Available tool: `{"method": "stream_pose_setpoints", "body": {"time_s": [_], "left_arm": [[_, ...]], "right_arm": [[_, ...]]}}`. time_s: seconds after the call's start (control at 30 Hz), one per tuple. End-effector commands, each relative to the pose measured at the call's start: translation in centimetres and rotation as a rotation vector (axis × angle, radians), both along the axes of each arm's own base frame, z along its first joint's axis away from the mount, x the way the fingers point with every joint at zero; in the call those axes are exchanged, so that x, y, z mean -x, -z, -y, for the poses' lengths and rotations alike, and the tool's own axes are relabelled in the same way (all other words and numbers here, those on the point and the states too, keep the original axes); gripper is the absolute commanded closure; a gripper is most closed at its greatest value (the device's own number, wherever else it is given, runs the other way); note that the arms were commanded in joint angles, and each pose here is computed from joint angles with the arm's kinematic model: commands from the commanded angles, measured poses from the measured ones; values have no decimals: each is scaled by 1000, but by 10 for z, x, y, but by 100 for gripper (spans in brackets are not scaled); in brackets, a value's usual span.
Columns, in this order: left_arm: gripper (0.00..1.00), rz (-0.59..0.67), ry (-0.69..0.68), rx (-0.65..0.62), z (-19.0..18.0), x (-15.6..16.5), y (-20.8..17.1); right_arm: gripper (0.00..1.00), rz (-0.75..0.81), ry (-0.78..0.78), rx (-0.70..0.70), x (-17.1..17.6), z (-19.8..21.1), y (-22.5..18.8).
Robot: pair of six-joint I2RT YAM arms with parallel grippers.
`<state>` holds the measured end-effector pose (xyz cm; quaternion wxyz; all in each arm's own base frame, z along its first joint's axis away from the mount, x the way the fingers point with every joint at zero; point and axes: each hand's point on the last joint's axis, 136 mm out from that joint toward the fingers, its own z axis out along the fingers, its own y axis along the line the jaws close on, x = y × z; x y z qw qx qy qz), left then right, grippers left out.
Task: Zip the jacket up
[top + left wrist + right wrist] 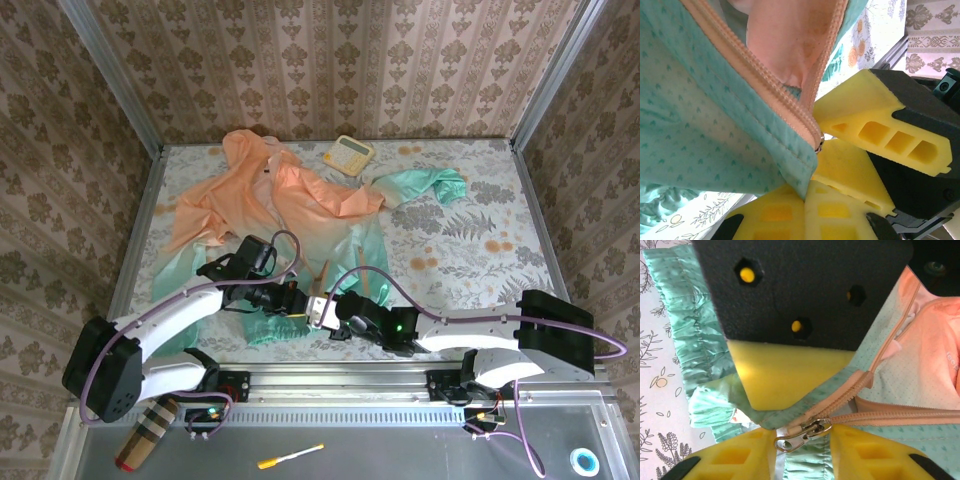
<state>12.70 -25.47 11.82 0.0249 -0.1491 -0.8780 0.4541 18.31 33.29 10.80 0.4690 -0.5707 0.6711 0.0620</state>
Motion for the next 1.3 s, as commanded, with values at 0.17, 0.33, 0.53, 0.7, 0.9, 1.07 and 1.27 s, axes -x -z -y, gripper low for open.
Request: {"method": "stream_pose_setpoints", "body": {"time_s": [0.17,0.33,0.53,0.7,0.9,1.07,1.27], "left_arm": [[100,-5,9,14,-1,4,-2],[100,-4,15,-3,-4,5,0],[100,-5,18,-9,-4,6,1],[100,-3,20,-7,-4,5,1],[100,-5,23,-8,-4,6,1],[100,-3,27,-9,-4,6,1],[100,-1,32,-16,-5,7,2]], "right_arm": [[83,8,14,-21,-2,-4,-11],[83,-9,7,-19,2,-1,-7],[81,-16,9,-21,3,1,-7],[81,-14,16,-27,3,2,-10],[83,-8,42,-28,-2,4,-10],[85,-12,46,-41,-3,3,-13],[88,-19,52,-57,-3,4,-18]]}}
